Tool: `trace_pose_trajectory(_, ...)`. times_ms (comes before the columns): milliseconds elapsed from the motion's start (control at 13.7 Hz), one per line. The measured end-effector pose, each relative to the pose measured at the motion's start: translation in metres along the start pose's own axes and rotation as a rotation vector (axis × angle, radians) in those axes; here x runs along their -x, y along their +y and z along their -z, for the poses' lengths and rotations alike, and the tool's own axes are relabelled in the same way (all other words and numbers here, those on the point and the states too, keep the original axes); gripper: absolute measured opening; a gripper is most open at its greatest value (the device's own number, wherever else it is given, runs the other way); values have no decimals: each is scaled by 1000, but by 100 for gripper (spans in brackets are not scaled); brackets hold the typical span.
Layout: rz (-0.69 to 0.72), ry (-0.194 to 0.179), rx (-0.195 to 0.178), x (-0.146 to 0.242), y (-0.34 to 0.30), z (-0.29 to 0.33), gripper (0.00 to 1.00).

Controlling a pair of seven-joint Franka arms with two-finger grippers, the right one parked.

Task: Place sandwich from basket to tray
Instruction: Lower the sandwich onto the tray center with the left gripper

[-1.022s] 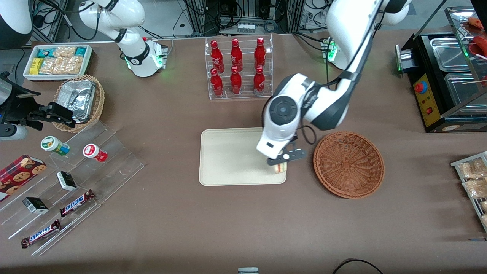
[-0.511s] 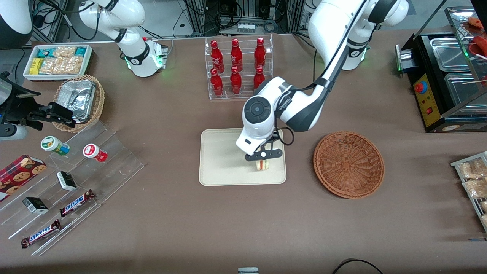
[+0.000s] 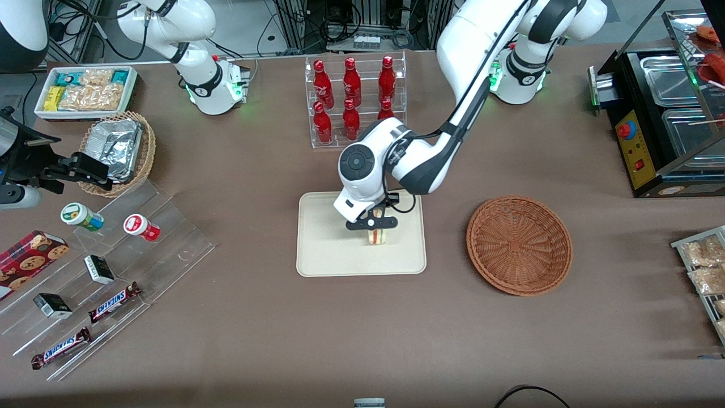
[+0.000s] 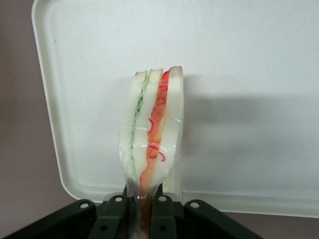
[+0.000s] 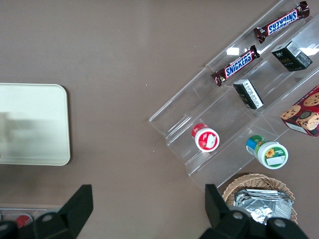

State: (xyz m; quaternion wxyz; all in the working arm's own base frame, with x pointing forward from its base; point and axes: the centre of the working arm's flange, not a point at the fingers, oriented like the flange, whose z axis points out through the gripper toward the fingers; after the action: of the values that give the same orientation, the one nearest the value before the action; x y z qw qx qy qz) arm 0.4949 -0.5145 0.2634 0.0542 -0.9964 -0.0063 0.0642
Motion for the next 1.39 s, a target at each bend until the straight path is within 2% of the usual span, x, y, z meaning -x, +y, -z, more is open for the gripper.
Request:
trace_pose_trajectory(365,-14,10,4,-11,6,-8,15)
trace_pose_trajectory(1168,-22,5,-22,-12,7,-25,14)
trace_pose_trajectory(1314,-23,5,-23,-12,7,-25,29)
trace_pose_trajectory(1387,-23,6,-23,-13,7,-25,40)
